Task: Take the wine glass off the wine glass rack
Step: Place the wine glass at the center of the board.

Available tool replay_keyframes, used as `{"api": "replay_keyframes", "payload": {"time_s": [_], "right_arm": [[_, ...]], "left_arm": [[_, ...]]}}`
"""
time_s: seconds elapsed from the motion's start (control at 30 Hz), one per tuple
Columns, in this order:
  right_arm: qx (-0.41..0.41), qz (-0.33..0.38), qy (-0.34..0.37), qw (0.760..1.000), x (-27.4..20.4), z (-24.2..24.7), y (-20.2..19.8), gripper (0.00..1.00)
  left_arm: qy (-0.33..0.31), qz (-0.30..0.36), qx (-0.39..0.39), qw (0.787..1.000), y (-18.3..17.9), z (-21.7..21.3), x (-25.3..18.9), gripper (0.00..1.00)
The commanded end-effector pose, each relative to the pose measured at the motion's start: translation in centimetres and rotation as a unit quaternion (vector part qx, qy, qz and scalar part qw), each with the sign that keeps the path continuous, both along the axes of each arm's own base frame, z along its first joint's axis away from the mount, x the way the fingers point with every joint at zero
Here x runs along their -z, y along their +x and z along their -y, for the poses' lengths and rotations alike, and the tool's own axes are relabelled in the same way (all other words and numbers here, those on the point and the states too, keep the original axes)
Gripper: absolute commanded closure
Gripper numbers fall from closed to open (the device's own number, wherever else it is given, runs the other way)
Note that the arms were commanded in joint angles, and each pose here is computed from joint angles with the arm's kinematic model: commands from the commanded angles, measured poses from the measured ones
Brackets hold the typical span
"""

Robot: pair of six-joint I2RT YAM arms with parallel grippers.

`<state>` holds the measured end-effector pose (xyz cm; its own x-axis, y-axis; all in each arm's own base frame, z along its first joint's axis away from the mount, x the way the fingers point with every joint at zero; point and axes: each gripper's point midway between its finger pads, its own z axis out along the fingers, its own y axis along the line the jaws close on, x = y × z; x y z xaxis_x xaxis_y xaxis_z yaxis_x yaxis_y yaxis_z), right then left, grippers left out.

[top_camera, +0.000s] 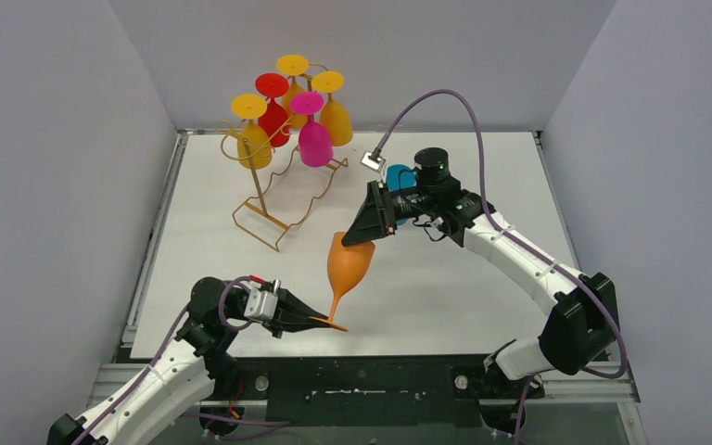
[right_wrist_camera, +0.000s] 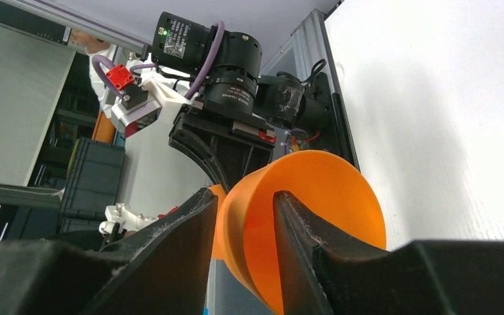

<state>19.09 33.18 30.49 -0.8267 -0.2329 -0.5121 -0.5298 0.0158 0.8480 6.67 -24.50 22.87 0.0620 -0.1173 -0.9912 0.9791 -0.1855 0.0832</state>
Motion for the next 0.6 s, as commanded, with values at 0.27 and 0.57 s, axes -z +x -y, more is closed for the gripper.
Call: {"api": "replay_keyframes", "payload": {"time_s": [0.27, 0.57], "right_arm": [[-0.031, 0.021, 0.031, 0.999, -2.8, 0.6, -0.5, 0.67], [-0.036, 0.024, 0.028, 0.999, -2.6, 0.6, -0.8, 0.84]], "left_arm": [[-0.009, 0.02, 0.016, 1.0, -0.5, -0.1, -0.5, 1.0], [-0.007, 0.016, 0.017, 1.0, -0.5, -0.1, -0.5, 1.0]]}}
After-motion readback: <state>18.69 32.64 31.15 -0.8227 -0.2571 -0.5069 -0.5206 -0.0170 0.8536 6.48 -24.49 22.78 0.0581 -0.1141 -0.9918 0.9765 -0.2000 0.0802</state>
